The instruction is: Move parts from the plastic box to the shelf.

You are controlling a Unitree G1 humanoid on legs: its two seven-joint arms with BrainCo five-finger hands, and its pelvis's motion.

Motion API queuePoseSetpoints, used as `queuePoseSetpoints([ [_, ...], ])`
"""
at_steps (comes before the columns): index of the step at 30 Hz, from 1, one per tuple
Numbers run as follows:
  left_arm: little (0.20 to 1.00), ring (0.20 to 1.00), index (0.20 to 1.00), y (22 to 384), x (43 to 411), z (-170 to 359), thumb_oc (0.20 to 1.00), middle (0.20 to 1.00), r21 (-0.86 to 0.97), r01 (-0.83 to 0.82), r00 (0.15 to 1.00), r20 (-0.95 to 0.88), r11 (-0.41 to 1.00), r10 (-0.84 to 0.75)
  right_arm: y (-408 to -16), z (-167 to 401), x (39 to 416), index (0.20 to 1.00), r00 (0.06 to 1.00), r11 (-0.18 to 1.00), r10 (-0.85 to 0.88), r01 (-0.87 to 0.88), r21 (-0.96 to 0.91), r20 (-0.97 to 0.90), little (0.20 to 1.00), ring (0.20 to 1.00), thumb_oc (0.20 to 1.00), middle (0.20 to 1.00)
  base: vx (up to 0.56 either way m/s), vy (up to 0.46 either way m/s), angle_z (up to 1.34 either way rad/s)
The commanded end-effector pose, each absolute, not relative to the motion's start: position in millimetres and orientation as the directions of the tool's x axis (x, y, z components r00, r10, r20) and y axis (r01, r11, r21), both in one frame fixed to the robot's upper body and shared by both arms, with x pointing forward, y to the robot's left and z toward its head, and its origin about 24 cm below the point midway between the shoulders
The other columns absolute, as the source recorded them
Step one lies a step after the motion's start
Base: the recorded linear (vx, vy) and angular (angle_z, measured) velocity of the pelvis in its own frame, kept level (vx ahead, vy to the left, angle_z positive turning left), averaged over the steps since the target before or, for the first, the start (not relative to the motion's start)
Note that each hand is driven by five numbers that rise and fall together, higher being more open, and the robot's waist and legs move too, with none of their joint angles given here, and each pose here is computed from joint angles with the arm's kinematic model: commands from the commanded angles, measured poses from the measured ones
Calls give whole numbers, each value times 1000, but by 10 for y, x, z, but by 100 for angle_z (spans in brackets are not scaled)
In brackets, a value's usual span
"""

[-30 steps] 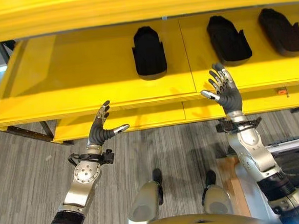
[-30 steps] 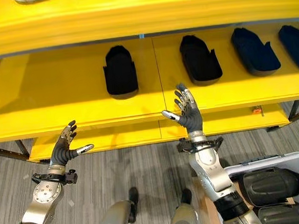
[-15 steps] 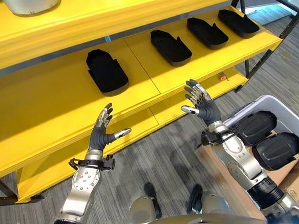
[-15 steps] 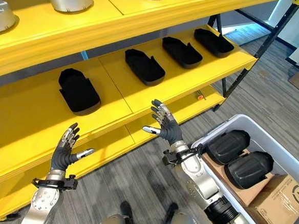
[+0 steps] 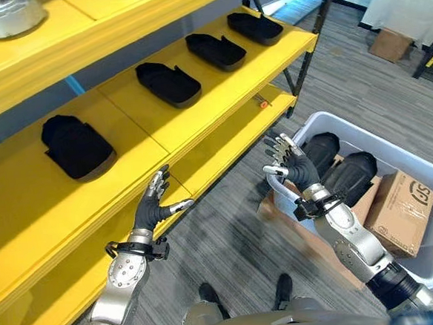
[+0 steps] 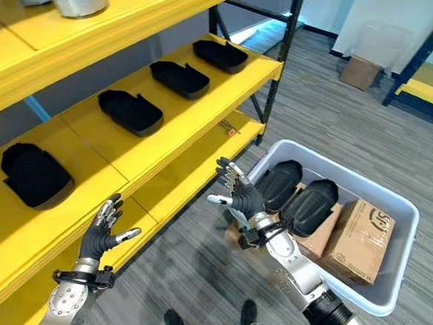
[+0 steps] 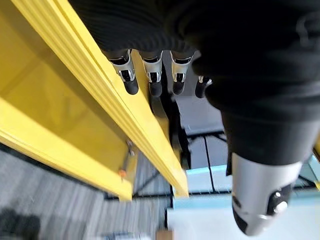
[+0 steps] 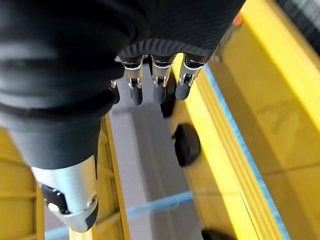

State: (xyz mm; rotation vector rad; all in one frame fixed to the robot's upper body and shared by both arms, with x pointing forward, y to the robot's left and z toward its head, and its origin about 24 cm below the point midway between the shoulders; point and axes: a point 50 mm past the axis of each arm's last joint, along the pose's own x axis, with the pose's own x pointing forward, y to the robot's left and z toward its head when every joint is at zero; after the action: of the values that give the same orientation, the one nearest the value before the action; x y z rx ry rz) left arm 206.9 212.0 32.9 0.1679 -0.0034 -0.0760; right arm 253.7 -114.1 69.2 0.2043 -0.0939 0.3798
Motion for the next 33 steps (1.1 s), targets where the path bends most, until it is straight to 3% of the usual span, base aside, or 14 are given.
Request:
queuePoseSetpoints([
  [1,1000,1000,1000,2039,2124,436,1000,1000,167,133,988,58,977,-144,-1184,989,2543,1000,899,891,329,-397,223,289,1000,1000,1000,1000,29,-111,-25],
  [16,1000,1000,1000,1895,2220,393,1000,1000,101,149,985,68,984,-156,-1681,966,2448,1000,945,960,139,-202,193,298,1000,1000,1000,1000,23,-147,-16],
  [22,1000,1000,1000,1954,2187,450,1000,1000,85,116,987,97,990,-124,-1532,936,2516,1000,935,942,219,-277,188,280,1000,1000,1000,1000,30,-105,-104],
  [33,1000,1000,1000,1997,2175,398,1000,1000,83,66,994,82,994,-73,-1545,880,2543,1000,945,952,205,-253,173,256,1000,1000,1000,1000,148,114,-70],
])
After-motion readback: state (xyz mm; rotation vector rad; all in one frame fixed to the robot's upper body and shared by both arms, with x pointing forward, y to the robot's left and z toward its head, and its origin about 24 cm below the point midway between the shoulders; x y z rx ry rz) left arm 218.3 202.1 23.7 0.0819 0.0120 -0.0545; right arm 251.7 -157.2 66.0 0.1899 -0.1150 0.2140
